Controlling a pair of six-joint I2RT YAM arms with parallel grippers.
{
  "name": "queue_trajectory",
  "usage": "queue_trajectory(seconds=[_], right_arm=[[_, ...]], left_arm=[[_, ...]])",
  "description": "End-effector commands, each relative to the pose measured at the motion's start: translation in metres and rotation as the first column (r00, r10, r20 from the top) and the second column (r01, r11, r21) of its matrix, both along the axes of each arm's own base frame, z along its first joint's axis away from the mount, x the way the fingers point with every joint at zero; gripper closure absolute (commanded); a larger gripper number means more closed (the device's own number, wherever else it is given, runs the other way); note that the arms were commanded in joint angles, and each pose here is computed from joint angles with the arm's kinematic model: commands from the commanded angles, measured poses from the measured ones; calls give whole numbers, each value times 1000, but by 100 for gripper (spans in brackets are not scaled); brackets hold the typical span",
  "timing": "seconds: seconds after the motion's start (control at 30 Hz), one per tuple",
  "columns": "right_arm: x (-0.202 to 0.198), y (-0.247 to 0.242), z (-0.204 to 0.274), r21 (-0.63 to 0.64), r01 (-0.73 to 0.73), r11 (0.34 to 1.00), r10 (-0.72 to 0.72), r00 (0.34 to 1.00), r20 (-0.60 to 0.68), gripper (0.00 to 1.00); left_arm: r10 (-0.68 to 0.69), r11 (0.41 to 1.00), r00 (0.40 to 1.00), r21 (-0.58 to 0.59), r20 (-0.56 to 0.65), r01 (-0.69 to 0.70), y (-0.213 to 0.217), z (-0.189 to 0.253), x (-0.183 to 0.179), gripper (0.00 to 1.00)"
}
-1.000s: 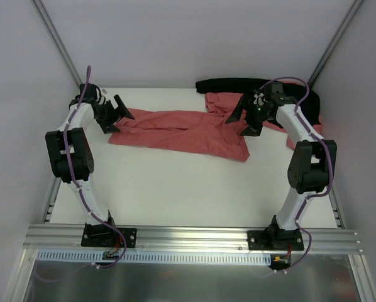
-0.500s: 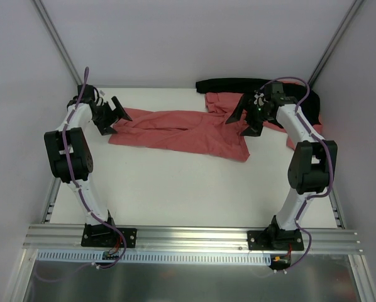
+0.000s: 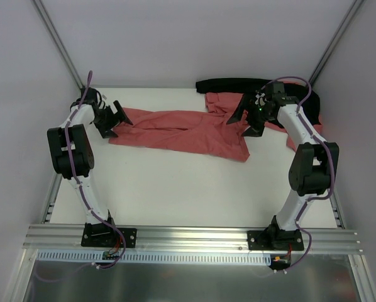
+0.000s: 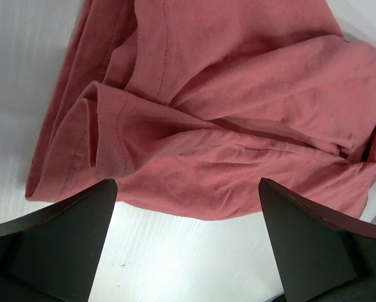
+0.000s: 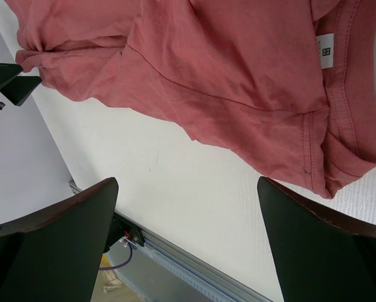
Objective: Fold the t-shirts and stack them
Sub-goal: Fold the other side of the tshirt into a rectangle
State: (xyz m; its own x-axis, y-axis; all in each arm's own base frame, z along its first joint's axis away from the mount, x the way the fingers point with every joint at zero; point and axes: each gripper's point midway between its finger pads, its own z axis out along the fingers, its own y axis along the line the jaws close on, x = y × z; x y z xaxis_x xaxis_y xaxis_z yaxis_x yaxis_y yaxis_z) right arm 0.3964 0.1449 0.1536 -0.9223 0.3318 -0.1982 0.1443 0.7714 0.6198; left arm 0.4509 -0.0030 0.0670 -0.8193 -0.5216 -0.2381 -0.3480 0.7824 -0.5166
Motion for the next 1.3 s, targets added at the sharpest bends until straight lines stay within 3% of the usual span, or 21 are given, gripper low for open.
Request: queue_trajectory(seconds=[0.0, 0.8, 1.1, 1.27], right_arm=[[-5, -4, 31, -7, -1, 1000, 2, 997, 73, 1], [-22, -13, 32, -81, -26, 996, 27, 1000, 14, 1], [-35, 0, -4, -57, -30, 998, 28, 999, -32, 0], [-43, 19, -54, -64, -72, 995, 62, 987, -147, 0]], left_arm=[[7, 999, 999, 33, 46, -9, 10, 5, 15, 1], [161, 987, 981, -9, 109, -161, 28, -8, 73, 1], [130, 991, 990, 26, 47, -131, 28, -14, 46, 1], [118, 993, 993, 25, 26, -118, 25, -18, 31, 1]])
